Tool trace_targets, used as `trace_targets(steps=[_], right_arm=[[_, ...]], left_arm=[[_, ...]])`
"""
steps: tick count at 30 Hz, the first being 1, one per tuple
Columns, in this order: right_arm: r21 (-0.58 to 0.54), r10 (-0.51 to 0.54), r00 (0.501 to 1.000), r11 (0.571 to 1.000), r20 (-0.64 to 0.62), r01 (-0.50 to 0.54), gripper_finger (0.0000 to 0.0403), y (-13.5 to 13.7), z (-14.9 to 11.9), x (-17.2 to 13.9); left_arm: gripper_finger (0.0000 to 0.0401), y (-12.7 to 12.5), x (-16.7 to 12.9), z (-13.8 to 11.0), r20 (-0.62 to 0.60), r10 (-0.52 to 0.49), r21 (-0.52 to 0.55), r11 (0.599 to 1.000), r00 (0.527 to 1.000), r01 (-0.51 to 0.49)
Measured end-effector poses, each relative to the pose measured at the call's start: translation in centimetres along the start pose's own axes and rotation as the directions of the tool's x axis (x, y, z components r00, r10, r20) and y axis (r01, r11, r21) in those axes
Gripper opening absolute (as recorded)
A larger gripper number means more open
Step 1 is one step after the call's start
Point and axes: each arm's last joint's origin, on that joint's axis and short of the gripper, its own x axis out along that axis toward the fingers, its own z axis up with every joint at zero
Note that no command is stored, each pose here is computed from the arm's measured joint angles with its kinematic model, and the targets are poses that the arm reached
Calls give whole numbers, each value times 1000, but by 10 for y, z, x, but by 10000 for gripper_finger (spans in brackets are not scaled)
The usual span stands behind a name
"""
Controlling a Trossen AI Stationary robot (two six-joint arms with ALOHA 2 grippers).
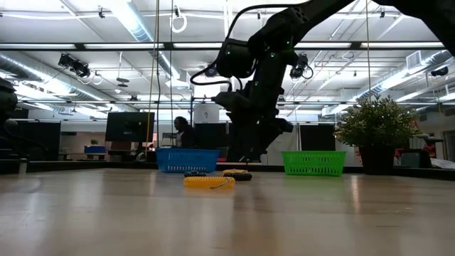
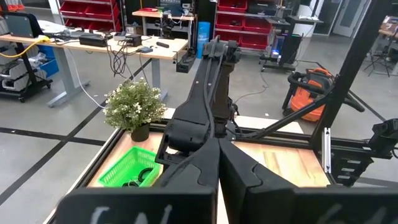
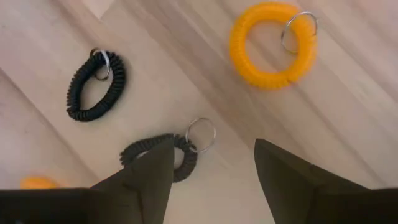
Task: Sort spring keychains
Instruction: Put the black spring keychain into the green bin
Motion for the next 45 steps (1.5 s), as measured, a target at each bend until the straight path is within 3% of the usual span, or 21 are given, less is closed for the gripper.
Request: trace_targets(steps=[7,22,27,35,41,45], right_arm=[[10,50,998,999,-49,-50,224,1,-1,13],[30,43,997,999,-65,-41,218,-1,0,32],[33,53,997,998,-50,-51,166,-1,2,32],[1,58,997,998,-43,-58,13,-1,3,32],[-5,51,997,999,-54,-51,5,1,0,23],[-24,74,997,997,-30,-75,3,8,-4,-1]], left_arm=[[7,0,0,0,-2,0,0,1000,1000,0],[7,0,0,-1,-14,12,1,1000,1000,-12],[7,1,0,-1,-14,13,1,1000,1000,-13],[7,0,0,-1,-13,12,0,1000,1000,-12],[7,0,0,-1,-13,12,0,1000,1000,-12],[7,0,0,-1,-13,12,0,1000,1000,-12]])
